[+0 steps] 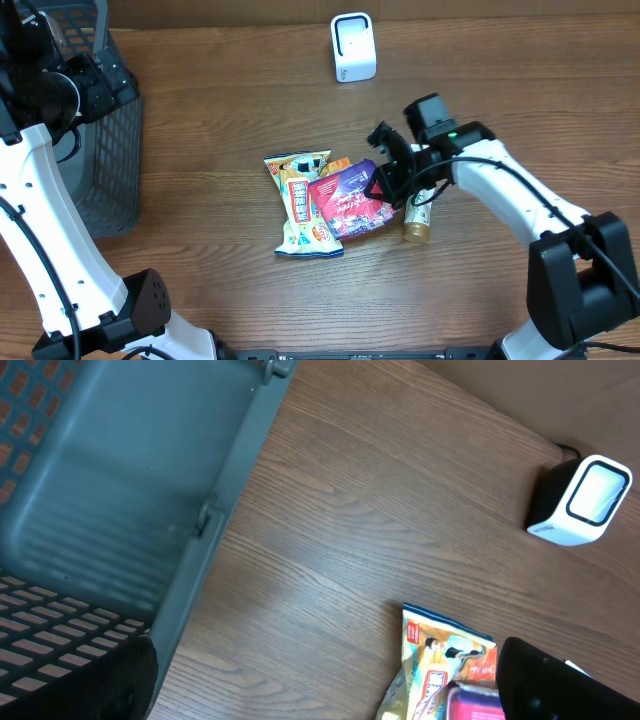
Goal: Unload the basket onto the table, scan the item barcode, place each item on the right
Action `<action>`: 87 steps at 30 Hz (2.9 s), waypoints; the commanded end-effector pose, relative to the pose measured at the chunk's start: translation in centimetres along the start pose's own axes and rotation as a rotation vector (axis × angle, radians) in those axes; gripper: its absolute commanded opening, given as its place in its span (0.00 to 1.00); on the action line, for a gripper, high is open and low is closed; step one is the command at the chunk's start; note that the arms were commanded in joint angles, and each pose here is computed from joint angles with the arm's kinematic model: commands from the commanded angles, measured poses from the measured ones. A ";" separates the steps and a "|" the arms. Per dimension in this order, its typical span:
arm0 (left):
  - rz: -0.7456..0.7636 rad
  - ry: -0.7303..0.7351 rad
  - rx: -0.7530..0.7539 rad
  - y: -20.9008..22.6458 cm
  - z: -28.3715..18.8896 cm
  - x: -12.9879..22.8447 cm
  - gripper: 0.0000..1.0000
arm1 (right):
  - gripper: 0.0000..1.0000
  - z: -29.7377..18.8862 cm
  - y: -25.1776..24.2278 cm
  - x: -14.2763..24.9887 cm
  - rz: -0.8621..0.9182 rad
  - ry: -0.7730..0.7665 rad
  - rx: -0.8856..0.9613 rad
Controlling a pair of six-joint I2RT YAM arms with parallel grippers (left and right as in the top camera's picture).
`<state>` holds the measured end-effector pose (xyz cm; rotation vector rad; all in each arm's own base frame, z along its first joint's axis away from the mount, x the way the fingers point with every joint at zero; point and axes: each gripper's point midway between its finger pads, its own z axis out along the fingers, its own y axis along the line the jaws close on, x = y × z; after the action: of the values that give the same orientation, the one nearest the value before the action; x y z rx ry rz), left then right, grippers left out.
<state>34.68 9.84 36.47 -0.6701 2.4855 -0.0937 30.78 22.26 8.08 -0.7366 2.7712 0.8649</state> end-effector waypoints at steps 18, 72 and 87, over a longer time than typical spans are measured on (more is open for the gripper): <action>0.008 -0.013 -0.009 0.4 -0.5 0.0 1.00 | 1.00 -6.0 0.1 -1.9 0.054 0.030 0.318; 0.008 -0.013 -0.009 0.4 -0.5 0.0 1.00 | 0.04 6.2 -0.5 1.6 0.009 0.066 0.968; 0.008 -0.012 -0.008 0.4 -0.5 0.0 1.00 | 0.04 -2.9 10.3 -6.2 0.074 -0.115 0.346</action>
<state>34.69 9.82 36.47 -0.6697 2.4857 -0.0938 31.33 28.60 10.80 -0.4738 2.8046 -0.0122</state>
